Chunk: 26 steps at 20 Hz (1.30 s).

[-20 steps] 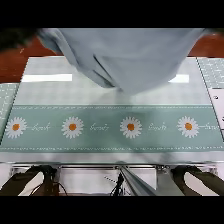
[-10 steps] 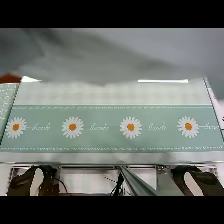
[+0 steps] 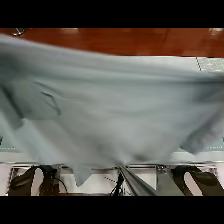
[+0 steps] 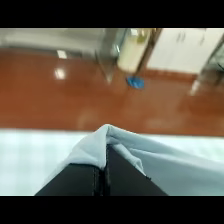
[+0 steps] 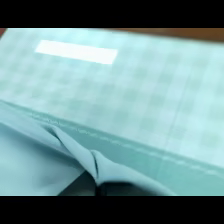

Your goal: Fold the shirts.

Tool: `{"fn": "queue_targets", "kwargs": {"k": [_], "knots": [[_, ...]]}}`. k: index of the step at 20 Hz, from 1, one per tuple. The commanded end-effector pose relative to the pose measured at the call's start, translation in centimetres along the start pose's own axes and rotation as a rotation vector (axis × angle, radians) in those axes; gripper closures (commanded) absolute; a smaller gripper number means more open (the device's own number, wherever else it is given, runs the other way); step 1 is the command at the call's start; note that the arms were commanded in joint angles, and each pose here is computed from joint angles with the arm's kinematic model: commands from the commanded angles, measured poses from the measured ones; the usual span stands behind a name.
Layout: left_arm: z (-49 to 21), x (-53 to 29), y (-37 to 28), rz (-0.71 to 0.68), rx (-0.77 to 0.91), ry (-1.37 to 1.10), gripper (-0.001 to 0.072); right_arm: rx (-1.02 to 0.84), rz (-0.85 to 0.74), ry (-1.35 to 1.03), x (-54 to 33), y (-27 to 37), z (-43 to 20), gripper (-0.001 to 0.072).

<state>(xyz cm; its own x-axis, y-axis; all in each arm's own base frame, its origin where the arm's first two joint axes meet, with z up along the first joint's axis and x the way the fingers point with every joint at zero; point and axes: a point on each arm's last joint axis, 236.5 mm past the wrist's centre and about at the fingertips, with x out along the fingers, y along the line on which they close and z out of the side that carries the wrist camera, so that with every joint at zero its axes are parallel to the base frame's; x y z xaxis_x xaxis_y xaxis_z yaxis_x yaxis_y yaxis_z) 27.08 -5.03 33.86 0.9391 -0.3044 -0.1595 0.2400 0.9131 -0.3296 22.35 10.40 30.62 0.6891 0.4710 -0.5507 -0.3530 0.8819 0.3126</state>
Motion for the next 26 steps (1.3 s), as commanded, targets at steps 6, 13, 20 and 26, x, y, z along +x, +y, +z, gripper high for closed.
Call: {"fn": "queue_targets", "kwargs": {"k": [6, 13, 20, 26], "knots": [[-17.1, 16.5, 8.8, 0.015, -0.282, 0.310, 0.0687, 0.448, -0.009, 0.099, 23.2, -15.0, -3.8, 0.0687], [-21.9, 22.8, 7.0, -0.016, -0.317, 0.441, 0.0271, 0.804, 0.176, 0.141, 34.2, -18.4, -1.5, 0.0377], [-27.6, 11.2, 13.7, 0.094, -0.504, 0.932, 0.0003, 0.555, -0.032, 0.435, 22.5, -26.4, -7.9, 0.0086], [-38.9, 1.2, 13.6, 0.232, -0.860, 1.139, 0.0003, 0.701, -0.310, 0.287, 15.0, -29.6, -17.9, 0.0082]]}}
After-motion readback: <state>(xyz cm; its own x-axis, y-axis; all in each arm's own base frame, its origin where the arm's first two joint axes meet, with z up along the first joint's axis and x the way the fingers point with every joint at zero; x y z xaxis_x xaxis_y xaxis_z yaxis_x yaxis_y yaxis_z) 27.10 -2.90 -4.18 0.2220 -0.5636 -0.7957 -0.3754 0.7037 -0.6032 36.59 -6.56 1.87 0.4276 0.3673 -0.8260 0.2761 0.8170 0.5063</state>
